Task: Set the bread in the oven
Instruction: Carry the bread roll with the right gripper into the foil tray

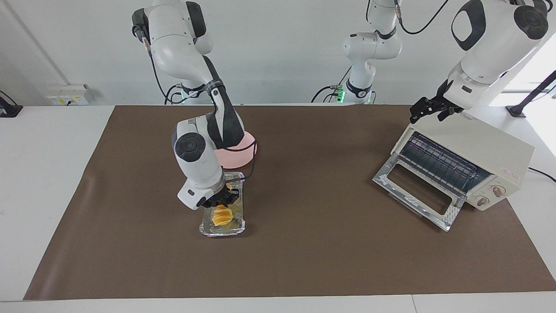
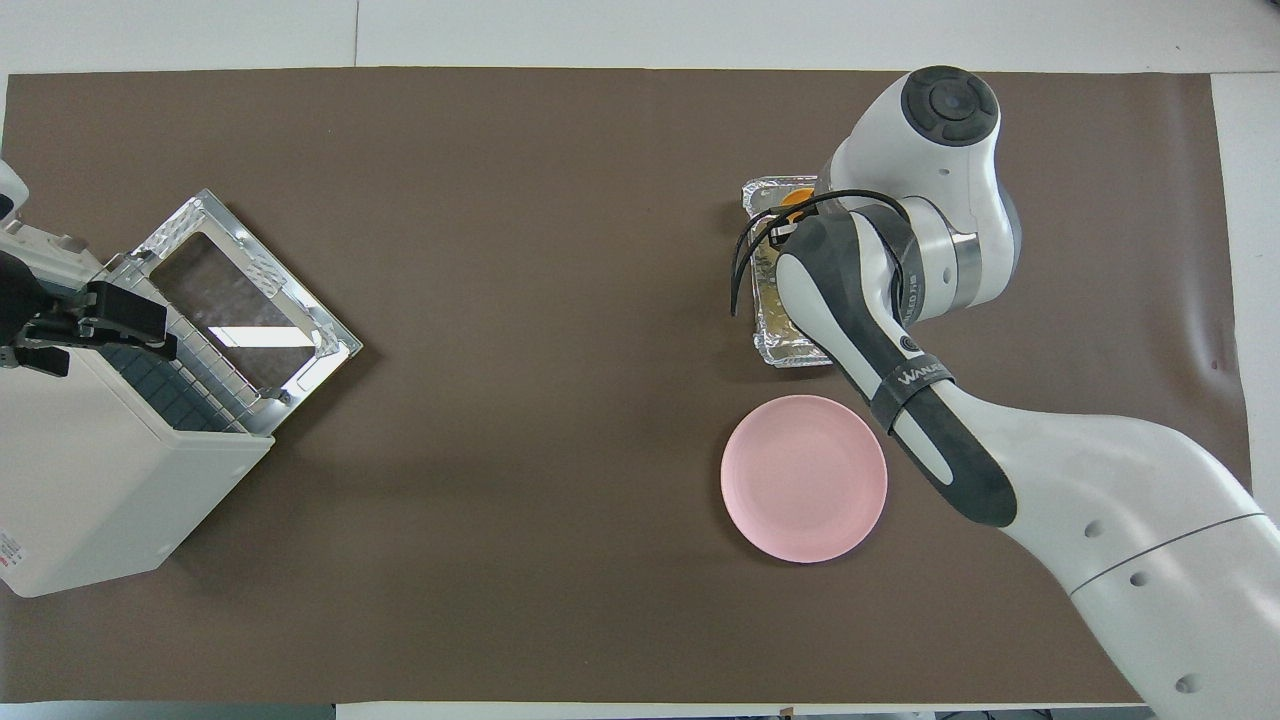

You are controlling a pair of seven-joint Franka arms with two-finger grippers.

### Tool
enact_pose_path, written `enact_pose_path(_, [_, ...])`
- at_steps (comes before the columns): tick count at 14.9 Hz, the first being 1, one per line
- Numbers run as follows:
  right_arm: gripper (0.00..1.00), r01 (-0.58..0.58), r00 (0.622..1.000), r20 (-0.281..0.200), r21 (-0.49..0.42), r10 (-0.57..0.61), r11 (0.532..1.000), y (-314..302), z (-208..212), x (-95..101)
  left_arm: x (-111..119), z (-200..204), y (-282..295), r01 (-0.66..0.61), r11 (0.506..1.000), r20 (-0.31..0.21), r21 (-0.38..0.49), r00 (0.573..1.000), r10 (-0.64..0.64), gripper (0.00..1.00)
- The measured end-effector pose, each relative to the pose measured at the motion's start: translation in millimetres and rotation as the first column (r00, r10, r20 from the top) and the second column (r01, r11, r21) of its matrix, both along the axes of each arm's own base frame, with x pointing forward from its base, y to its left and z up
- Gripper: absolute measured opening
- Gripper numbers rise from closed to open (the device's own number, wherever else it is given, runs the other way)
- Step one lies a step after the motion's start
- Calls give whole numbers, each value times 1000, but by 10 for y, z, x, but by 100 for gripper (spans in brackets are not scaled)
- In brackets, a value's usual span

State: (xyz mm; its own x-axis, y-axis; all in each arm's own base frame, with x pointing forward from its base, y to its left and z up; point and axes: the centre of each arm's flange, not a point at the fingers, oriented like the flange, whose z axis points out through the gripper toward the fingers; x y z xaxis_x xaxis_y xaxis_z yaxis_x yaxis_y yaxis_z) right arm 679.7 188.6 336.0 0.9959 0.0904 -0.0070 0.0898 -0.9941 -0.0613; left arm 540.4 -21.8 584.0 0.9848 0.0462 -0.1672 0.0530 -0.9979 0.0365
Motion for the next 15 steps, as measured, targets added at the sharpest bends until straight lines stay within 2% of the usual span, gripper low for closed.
enact_pose_path(7, [15,-3,1000,17,2,3,1000,17,-438,-113,0,0,0,0,1000,0,0,1000,0,100])
enact_pose_path(9, [30,-2,1000,17,2,2,1000,13,-417,-110,0,0,0,0,1000,0,0,1000,0,100])
enact_pose_path(15, [94,0,999,-32,-8,0,1000,-35,84,-21,0,0,0,0,1000,0,0,1000,0,100])
